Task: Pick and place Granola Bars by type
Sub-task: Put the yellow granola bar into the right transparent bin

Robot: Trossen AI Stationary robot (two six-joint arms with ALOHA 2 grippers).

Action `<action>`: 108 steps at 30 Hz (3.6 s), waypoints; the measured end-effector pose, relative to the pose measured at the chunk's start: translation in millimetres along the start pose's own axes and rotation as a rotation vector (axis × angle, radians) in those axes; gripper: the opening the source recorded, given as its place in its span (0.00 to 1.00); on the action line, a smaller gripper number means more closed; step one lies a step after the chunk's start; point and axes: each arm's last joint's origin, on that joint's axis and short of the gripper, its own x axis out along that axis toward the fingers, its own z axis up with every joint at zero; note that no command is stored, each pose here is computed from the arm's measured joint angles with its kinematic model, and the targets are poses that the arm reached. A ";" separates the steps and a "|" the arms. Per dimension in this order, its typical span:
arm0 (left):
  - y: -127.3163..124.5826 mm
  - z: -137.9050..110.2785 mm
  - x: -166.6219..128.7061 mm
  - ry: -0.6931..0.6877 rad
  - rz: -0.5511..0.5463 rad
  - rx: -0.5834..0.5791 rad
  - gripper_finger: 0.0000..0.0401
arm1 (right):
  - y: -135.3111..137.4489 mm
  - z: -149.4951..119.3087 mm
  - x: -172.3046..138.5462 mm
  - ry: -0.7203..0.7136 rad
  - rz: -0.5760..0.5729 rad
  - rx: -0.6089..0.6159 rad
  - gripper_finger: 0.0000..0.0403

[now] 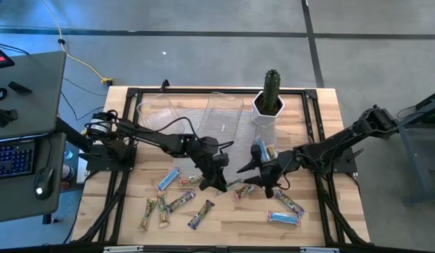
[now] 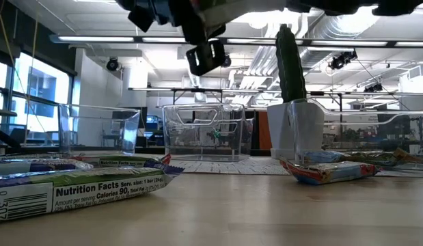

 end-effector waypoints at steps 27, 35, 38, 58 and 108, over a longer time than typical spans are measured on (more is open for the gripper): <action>-6.6 2.1 1.7 0.003 0.009 -0.032 0.23 | -1.1 1.4 -4.4 0.029 -0.045 0.006 0.41; -7.3 5.2 1.7 -0.040 0.025 -0.007 0.23 | 9.0 9.8 -12.8 -0.027 0.078 0.061 0.41; -9.0 7.8 1.6 -0.066 0.011 0.024 0.23 | 10.2 7.5 -10.8 0.000 0.058 0.061 0.41; -14.6 16.7 0.6 -0.170 -0.006 0.132 0.23 | 6.6 4.6 1.1 -0.067 0.082 0.072 0.41; -11.3 13.0 1.6 -0.142 0.040 0.197 0.23 | 5.5 6.7 2.5 -0.090 0.062 0.056 0.13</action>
